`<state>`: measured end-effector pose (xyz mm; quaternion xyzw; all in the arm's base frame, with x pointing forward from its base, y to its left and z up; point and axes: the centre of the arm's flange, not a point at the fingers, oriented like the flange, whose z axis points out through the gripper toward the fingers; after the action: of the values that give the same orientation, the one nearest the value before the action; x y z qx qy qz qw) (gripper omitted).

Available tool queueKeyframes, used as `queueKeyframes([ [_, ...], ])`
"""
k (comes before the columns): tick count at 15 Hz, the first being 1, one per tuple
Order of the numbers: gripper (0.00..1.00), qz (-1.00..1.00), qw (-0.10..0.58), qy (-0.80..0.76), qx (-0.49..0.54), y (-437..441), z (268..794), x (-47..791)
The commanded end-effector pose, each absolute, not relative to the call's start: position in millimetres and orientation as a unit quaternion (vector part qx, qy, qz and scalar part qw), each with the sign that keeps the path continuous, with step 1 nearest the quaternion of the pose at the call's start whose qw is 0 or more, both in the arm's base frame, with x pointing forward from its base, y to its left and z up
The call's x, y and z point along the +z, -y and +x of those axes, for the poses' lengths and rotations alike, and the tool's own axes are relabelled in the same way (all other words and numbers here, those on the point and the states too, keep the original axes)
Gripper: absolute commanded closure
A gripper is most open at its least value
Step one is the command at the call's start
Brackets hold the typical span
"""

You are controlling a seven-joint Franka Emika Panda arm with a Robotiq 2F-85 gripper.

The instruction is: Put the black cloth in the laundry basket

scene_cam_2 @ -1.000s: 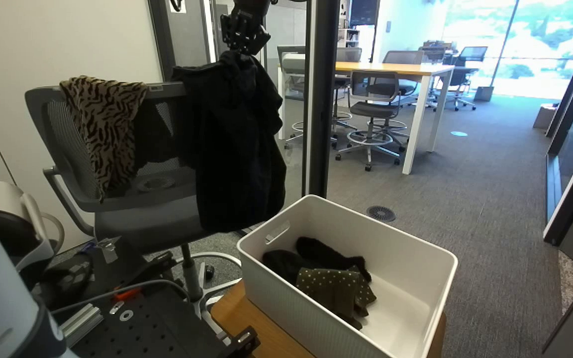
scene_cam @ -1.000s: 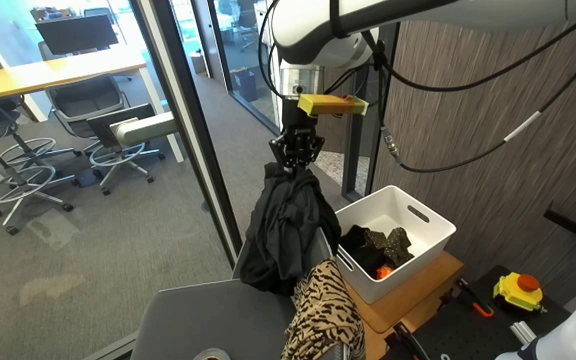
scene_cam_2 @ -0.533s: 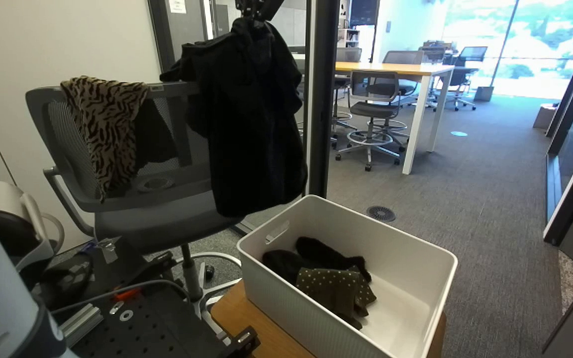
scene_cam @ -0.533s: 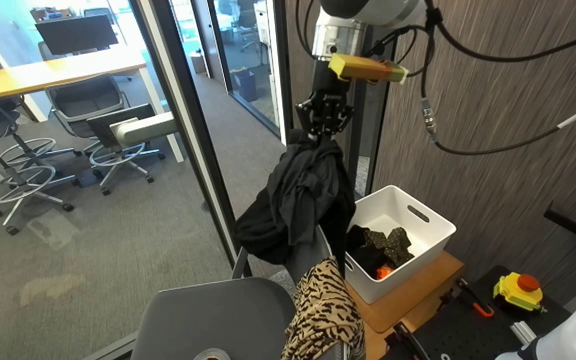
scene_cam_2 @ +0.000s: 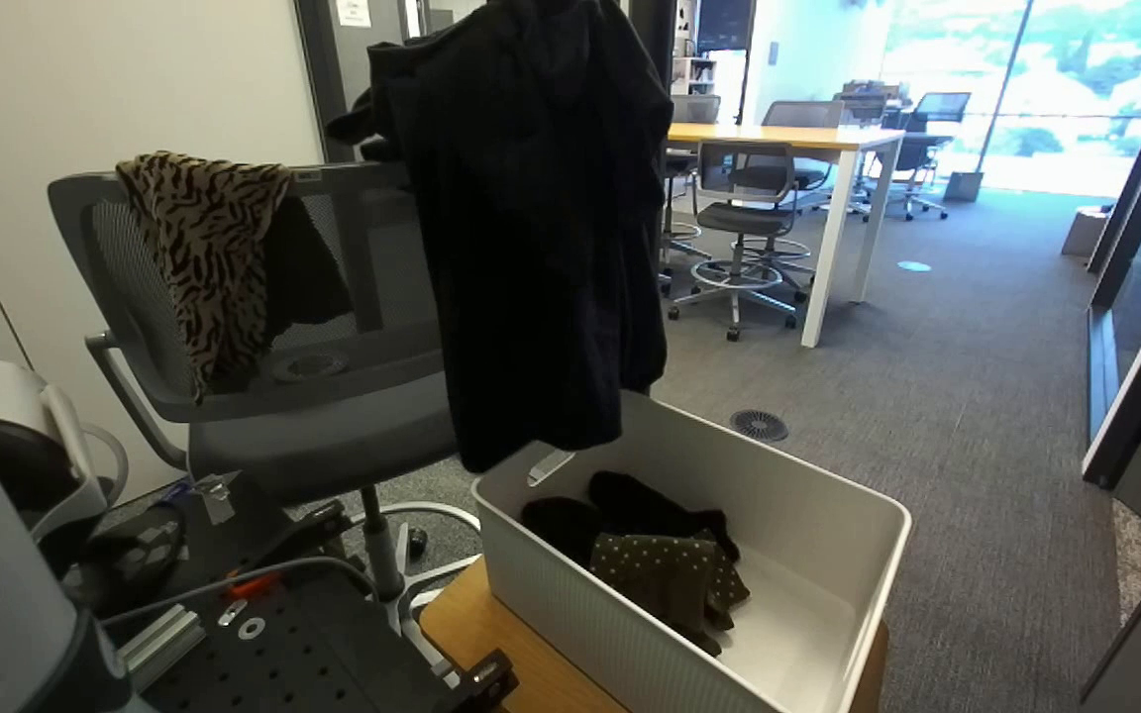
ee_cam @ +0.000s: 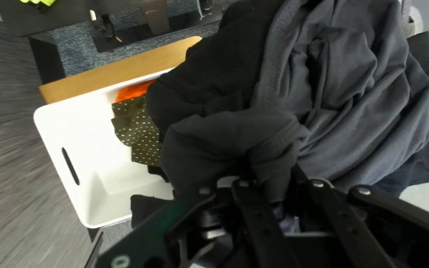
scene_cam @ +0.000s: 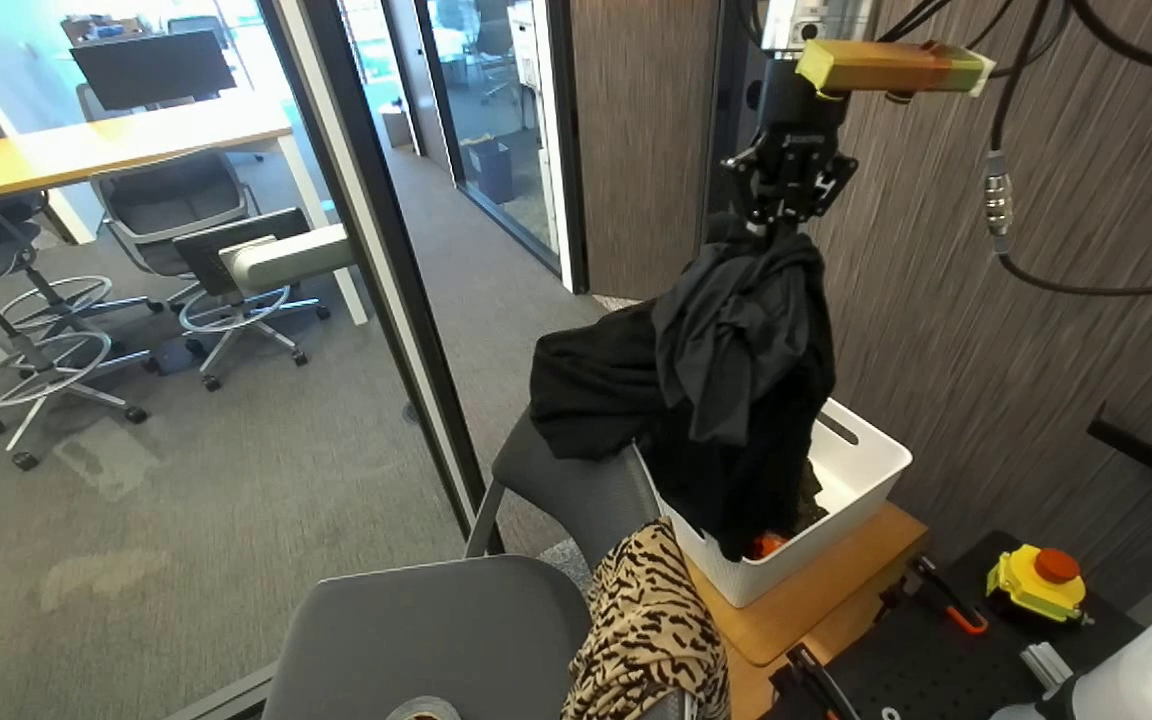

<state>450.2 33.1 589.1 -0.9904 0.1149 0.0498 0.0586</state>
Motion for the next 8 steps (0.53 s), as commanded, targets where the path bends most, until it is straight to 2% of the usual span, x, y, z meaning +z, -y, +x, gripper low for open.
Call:
queueKeyframes([
  [1, 0.86, -0.985, 0.007, -0.168, 0.049, 2, 433, 575],
  [8, 0.86, -0.963, -0.051, -0.251, 0.08, 84, 438, 484],
])
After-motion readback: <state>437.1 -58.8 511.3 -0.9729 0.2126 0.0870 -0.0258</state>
